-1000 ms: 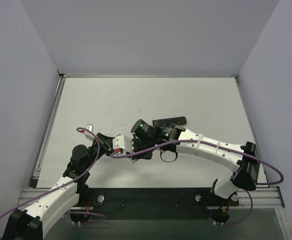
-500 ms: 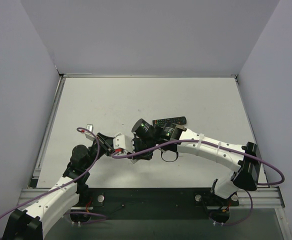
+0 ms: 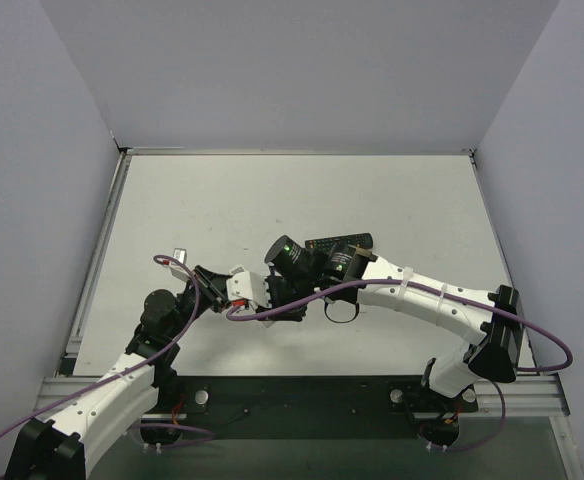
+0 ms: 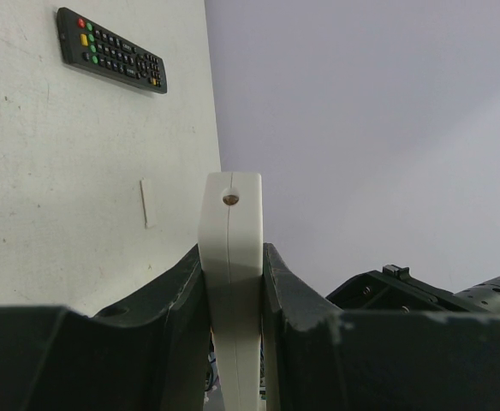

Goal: Load the batteries into the remote control
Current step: Load the battery into the remote control.

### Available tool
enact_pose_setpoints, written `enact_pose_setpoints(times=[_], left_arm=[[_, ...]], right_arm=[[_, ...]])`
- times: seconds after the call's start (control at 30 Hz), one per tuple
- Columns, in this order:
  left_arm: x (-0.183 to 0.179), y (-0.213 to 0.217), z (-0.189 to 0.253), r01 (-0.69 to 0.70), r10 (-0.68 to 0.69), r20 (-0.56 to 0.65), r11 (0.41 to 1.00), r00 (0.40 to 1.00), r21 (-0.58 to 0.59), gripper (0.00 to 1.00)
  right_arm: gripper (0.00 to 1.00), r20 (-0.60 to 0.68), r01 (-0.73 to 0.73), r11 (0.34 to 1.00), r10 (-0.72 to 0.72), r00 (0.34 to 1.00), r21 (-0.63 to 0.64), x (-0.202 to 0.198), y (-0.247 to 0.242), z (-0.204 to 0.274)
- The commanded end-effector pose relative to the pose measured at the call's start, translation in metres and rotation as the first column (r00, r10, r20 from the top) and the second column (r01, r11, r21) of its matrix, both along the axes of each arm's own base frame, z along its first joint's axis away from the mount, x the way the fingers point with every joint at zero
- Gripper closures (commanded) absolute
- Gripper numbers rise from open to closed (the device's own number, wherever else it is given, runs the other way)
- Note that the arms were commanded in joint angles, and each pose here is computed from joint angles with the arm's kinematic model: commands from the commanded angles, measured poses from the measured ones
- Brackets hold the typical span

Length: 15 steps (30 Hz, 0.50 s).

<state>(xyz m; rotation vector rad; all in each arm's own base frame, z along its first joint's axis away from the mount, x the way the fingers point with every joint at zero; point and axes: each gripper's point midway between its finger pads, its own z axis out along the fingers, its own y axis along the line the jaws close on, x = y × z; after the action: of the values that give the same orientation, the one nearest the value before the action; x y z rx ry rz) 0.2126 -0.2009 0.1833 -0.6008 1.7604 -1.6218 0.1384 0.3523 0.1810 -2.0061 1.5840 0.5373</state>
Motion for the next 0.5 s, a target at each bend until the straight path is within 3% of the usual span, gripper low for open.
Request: enact_pose_setpoints(times=[0.0, 0.47], left_arm=[[-0.0017, -0.0046, 0.0448, 0.031, -0.023, 0.124, 0.998, 0.992, -0.056, 1.0], [-0.0029, -0.005, 0.0463, 0.037, -0.029, 0.128, 0.998, 0.991, -0.057, 1.0]], right_arm=[[0.71, -0.001, -0.06, 0.997, 0.061, 0.998, 0.052, -0.0108, 0.0012, 0.0244], [0.74, -0.015, -0.088, 0.995, 0.088, 0.996, 0.05, -0.0124, 0.0106, 0.0222]])
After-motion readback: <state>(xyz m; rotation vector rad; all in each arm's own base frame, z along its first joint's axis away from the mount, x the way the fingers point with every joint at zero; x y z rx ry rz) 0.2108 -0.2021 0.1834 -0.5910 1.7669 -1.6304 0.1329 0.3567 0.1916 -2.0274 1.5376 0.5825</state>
